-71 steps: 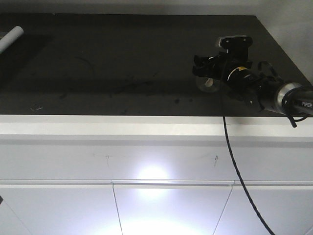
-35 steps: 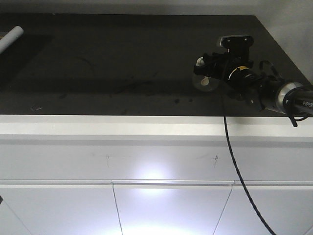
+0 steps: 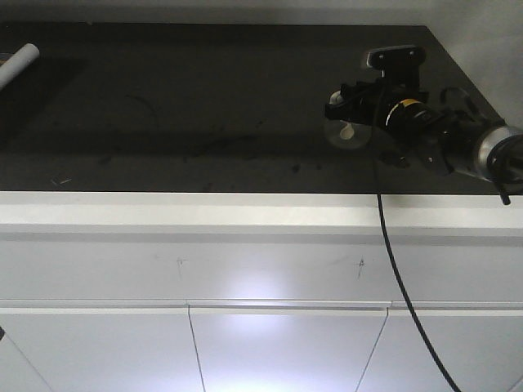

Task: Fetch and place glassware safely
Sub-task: 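Open the right gripper around the white jar lid and close it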

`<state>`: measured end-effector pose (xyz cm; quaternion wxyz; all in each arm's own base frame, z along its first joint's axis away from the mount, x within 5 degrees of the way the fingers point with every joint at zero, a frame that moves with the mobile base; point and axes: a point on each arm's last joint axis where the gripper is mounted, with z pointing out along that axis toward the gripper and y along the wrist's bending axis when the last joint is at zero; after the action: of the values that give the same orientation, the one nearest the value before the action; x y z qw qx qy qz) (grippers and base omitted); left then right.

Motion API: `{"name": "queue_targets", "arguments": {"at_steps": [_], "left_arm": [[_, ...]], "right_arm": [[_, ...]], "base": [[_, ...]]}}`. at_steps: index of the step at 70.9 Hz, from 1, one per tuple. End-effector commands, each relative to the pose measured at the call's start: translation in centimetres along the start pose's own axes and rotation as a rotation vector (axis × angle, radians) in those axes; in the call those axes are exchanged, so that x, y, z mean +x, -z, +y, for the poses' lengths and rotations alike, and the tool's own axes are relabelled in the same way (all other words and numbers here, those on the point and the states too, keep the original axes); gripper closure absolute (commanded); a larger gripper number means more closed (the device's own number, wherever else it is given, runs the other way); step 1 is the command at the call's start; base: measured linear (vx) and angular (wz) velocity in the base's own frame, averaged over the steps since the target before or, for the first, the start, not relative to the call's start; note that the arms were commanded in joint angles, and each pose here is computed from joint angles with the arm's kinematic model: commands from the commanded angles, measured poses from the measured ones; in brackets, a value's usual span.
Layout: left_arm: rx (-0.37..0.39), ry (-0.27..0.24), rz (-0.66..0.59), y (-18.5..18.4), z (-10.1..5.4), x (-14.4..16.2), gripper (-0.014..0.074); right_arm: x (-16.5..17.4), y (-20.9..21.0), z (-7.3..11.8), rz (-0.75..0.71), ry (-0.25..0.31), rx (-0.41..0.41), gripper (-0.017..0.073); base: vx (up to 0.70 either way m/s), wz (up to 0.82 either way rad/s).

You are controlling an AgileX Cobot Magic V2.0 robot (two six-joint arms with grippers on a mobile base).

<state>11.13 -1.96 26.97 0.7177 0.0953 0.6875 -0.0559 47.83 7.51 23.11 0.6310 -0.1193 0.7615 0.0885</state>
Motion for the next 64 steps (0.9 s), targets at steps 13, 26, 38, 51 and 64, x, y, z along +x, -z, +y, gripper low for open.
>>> {"name": "queue_targets", "arguments": {"at_steps": [13,26,38,51,64], "left_arm": [[0.031,0.023,-0.066,-0.1,-0.2,-1.3,0.0601],[0.031,0.023,-0.066,-0.1,-0.2,-1.3,0.0601],[0.031,0.023,-0.066,-0.1,-0.2,-1.3,0.0601],[0.031,0.023,-0.066,-0.1,-0.2,-1.3,0.0601],[0.031,0.023,-0.065,-0.1,-0.2,-1.3,0.0601]], "right_arm": [[-8.8,5.9,1.5,-0.226,0.031,-0.091,0.0564],[-7.8,10.0,2.9,-0.236,0.037,-0.169,0.0563],[-7.0,13.9,3.9,-0.241,0.036,-0.211,0.0563],[-6.9,17.1,5.3,-0.265,0.024,-0.254,0.0563],[-7.6,18.8,9.3,-0.258,0.079,-0.359,0.0563]], "base": [[0.00,0.00],[0.00,0.00],[0.00,0.00],[0.00,0.00],[0.00,0.00]]}}
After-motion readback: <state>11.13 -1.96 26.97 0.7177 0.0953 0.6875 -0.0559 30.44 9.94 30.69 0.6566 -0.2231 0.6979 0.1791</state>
